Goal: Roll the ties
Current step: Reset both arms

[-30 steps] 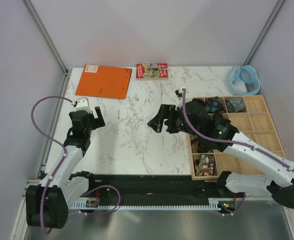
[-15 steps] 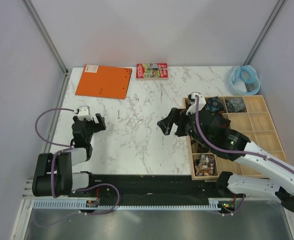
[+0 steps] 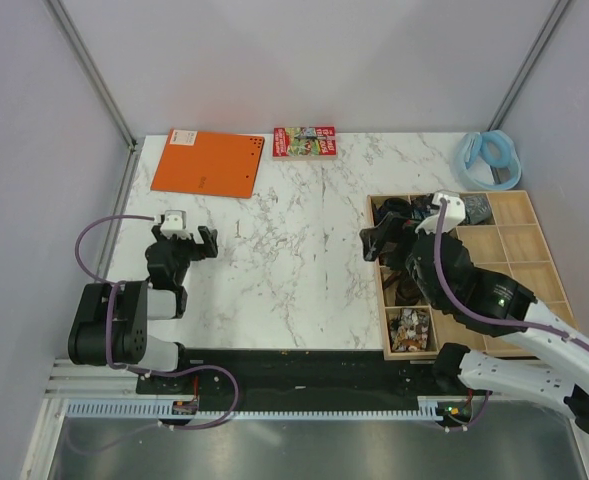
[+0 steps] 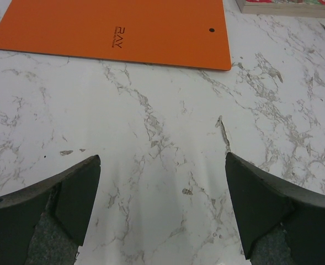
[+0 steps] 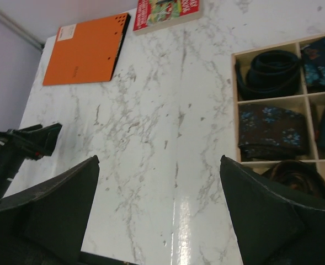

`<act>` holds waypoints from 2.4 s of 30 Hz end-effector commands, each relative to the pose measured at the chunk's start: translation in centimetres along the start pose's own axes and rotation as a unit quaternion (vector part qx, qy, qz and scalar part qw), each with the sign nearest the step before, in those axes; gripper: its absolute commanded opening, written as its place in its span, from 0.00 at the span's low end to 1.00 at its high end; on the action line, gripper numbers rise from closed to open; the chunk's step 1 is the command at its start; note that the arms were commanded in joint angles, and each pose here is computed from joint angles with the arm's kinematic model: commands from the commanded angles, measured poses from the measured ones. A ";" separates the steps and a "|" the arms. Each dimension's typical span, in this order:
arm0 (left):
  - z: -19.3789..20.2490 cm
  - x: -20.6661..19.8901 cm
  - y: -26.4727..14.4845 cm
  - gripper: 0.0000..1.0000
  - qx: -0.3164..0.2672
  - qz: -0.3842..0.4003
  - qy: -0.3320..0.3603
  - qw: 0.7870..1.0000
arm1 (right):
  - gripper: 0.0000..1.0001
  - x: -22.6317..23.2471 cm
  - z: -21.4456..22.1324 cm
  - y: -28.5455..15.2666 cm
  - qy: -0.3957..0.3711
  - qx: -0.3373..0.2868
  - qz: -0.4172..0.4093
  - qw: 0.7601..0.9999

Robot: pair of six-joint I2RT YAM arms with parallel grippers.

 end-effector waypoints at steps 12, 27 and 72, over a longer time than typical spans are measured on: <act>-1.6 0.3 0.4 1.00 -0.043 0.001 0.033 0.999 | 0.98 -2.6 -3.9 -2.0 0.061 -0.122 0.081 0.987; -1.6 0.2 0.4 1.00 -0.043 0.002 0.033 0.999 | 0.98 -2.8 -2.7 -1.3 0.060 -0.105 0.094 0.988; -1.6 0.2 0.4 1.00 -0.043 0.002 0.033 0.999 | 0.98 -3.6 -3.0 -2.1 0.065 -0.111 0.095 0.987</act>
Point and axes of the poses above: each gripper's point midway between its finger pads, its own y axis out along the fingers, its own x axis along the line the jaws close on, z = x × y, the point moved 7 cm from there along -y, back along the fingers, and after that the axes turned 12 degrees about y, right-handed, at the moved point
